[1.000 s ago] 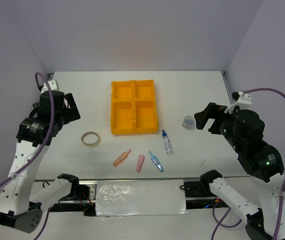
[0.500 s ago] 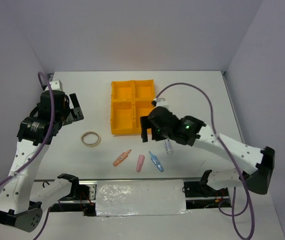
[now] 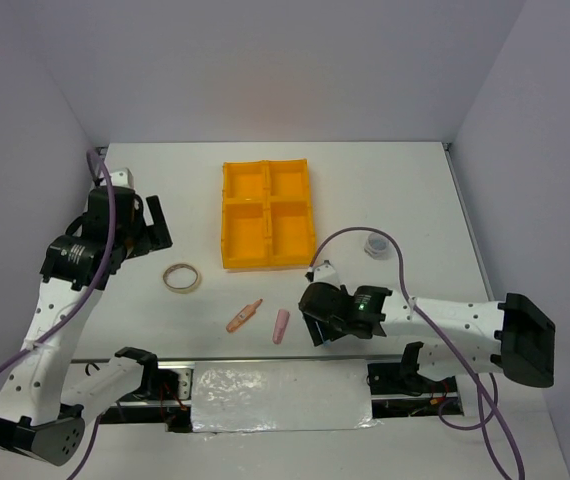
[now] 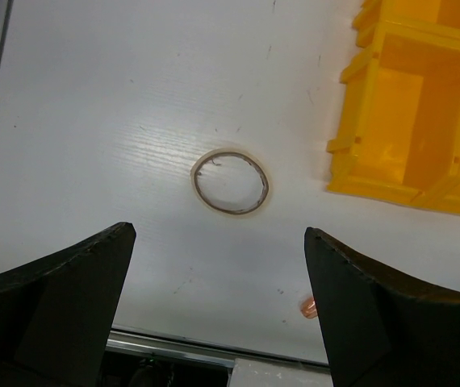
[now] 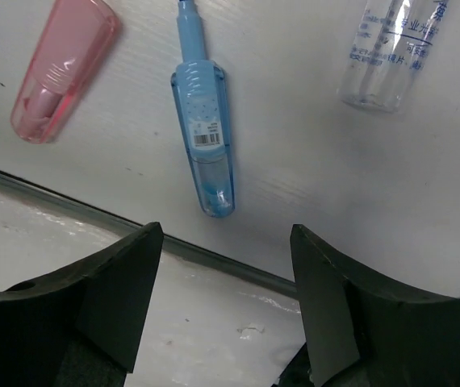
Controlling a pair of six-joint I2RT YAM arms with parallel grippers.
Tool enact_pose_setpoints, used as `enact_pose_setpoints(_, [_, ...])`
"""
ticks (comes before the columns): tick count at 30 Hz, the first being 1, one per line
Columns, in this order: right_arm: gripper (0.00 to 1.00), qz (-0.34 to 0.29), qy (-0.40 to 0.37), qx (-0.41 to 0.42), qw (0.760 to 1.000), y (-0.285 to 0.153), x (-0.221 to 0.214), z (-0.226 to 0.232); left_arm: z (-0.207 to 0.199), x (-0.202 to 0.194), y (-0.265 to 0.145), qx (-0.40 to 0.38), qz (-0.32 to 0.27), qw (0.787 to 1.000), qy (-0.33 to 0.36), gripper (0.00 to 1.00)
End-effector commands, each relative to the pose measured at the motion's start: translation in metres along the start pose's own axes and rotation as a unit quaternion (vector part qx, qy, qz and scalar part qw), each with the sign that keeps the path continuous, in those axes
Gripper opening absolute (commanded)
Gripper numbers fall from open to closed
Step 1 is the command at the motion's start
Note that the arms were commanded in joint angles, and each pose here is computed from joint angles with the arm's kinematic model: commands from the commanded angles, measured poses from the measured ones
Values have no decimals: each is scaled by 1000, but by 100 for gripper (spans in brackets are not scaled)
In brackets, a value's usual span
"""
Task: Sort the stationery into containers
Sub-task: Pick up the pen from the center of the board.
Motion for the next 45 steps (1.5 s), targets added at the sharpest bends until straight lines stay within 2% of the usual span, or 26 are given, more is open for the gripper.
enact_pose_setpoints(1, [72, -60, 17, 50, 997, 2, 17, 16, -8, 3, -2, -28, -5, 1000, 3, 99])
enact_pose_setpoints(16, [68, -48, -23, 27, 998, 40, 6, 16, -11, -2, -3, -46, 6, 999, 21, 99])
enact_pose_setpoints(23, [60, -31, -24, 21, 999, 57, -11, 10, -10, -4, -5, -50, 6, 998, 22, 99])
enact_pose_setpoints(26, [46, -26, -28, 16, 999, 59, -10, 11, -8, -6, -6, -46, 7, 999, 22, 99])
enact_pose_setpoints(29, [45, -19, -32, 10, 999, 61, -11, 12, -7, -8, -6, -44, 8, 999, 23, 99])
enact_pose_setpoints(34, [31, -26, -32, 20, 999, 58, -10, 12, -4, -9, -8, -38, 5, 999, 22, 99])
enact_pose_setpoints(37, [17, -43, -26, 35, 998, 49, -2, 16, -4, -10, -7, -37, 4, 999, 20, 99])
enact_pose_setpoints(38, [8, -49, -23, 36, 998, 46, 2, 17, -4, -9, -8, -39, 3, 999, 19, 99])
enact_pose_setpoints(45, [0, -128, 21, 34, 991, -1, 48, 22, -18, 1, -10, -74, 7, 997, 6, 99])
Point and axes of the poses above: each gripper's point midway between its finger pads, its own y axis out along the fingers, its own z axis along the line the jaws close on, x = y × z, the point moved 4 cm from there along -y, back along the fingers, and after that the axes turned 3 degrees about y, right-handed, at the moved point
